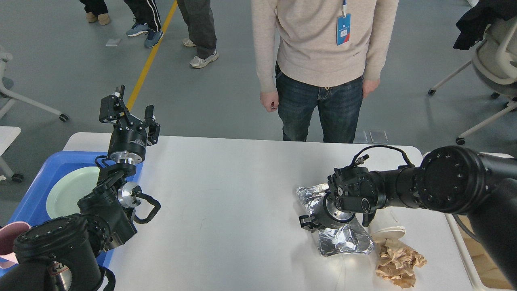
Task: Tidy desktop
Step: 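Move the right gripper down and grasp the crumpled foil wrapper, then lift the foil wrapper and drop it into the white bin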
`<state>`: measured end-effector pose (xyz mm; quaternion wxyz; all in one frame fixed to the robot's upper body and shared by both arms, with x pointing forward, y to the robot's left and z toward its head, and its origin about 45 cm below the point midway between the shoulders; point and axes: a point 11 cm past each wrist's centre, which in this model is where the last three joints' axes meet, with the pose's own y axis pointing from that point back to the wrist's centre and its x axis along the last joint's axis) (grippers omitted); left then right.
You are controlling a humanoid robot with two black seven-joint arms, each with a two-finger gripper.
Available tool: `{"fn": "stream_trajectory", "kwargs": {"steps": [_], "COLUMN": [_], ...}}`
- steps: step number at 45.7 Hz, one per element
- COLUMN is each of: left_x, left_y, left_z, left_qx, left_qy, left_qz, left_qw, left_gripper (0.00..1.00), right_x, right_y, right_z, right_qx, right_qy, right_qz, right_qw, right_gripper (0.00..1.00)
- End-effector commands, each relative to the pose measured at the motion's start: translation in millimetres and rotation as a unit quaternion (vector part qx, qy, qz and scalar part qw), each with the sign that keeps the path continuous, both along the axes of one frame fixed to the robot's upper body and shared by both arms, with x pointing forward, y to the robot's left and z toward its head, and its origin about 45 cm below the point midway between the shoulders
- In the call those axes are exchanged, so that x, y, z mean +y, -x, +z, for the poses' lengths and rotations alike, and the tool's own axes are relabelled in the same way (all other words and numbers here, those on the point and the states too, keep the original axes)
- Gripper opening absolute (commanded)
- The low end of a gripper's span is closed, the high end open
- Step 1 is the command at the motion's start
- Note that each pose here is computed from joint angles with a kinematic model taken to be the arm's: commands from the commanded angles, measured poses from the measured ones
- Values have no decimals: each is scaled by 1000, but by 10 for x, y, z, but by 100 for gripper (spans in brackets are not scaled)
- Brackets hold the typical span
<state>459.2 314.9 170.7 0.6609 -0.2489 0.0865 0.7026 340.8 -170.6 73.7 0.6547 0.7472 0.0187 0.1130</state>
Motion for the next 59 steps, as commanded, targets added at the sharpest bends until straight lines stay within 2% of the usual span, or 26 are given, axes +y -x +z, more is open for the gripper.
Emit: {"fn": "stream_trajectory", "kwargs": {"steps": [1, 8, 14, 30, 40, 46, 51, 54, 55, 59], "left_x": [1, 1, 1, 1, 1, 0, 1, 0, 0, -1], "left_y": [0, 0, 0, 0, 0, 0, 0, 0, 0, 0], "left_z": [0, 0, 0, 0, 0, 0, 0, 0, 0, -1], "left_qx": [0, 0, 0, 0, 0, 0, 0, 0, 0, 1], "left_qy": [0, 0, 0, 0, 0, 0, 0, 0, 0, 0], "left_qz": [0, 0, 0, 0, 0, 0, 0, 0, 0, -1], "left_qw": [1000, 1000, 1000, 1000, 1000, 1000, 1000, 1000, 1000, 1000], "left_gripper": [97, 97, 97, 97, 97, 97, 97, 97, 97, 97], "right_x": [13, -115, -289, -784, -1037, -1187, -1590, -1916, -2122, -2529], "right_y": [-31, -149, -306, -764, -823, -824, -891, -946, -930, -839], "right_z": [75, 411, 888, 2491, 3038, 3139, 3038, 2813, 2598, 2234], "right_qx": [2, 10, 3, -76, -114, -124, -146, -161, -164, -175], "right_qy": [0, 5, 1, -37, -48, -54, -35, -20, -5, 19], "right_qz": [2, -3, -20, -79, -105, -122, -166, -205, -227, -268], "right_qw": [1000, 1000, 1000, 993, 987, 983, 975, 965, 960, 947], "right_gripper": [0, 0, 0, 0, 0, 0, 0, 0, 0, 0]}}
